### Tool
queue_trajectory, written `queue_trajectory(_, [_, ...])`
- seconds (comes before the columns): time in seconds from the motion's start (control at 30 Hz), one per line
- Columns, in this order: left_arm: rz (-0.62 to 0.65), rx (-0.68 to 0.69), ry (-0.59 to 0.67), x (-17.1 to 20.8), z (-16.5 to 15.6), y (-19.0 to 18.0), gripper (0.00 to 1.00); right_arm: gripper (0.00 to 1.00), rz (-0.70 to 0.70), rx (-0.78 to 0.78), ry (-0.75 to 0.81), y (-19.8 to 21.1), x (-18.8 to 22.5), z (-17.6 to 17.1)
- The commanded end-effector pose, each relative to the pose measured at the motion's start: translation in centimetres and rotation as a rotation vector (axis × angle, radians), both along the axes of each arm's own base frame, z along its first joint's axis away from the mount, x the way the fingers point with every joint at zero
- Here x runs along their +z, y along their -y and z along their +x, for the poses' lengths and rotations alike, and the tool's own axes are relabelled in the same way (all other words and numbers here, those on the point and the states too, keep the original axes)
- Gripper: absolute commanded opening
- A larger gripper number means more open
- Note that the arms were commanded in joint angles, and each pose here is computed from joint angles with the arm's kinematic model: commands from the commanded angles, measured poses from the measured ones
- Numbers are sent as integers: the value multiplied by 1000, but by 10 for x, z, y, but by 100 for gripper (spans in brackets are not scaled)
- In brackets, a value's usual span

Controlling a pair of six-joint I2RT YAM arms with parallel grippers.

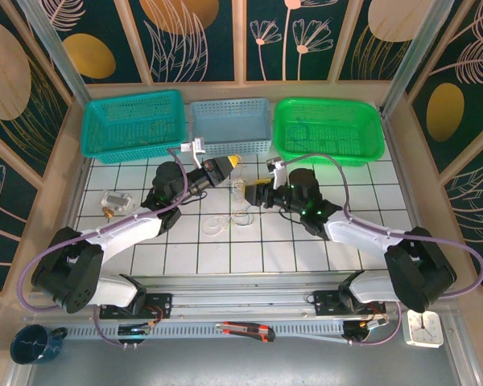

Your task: Untangle the cables

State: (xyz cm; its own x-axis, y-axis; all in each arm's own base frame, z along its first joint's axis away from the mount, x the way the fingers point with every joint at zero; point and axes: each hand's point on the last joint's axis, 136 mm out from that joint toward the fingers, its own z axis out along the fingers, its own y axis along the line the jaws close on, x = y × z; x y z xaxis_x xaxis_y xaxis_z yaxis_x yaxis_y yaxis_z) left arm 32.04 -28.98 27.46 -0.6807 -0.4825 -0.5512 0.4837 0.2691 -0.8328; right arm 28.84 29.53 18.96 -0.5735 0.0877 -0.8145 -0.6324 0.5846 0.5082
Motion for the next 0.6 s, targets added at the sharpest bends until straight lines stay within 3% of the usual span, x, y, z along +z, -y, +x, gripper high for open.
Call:
queue_trajectory(0.0, [-49, -11, 36, 19, 0, 3, 0, 59, 64, -45, 138, -10, 36, 22])
queue_trajectory(0.27, [-63, -14, 35, 23, -1, 3, 0, 58, 135, -62, 172, -35, 43, 48])
queue_trajectory(0.43, [-81, -17, 34, 28, -3, 2, 0, 53, 168, -120, 175, -41, 33, 69])
queue_trajectory(0.47, [-89, -19, 37, 31, -4, 1, 0, 49, 167, -135, 167, -42, 27, 73])
queue_trajectory(0.57, [-113, -22, 43, 40, -5, 0, 0, 24, 156, -156, 141, -44, 10, 81])
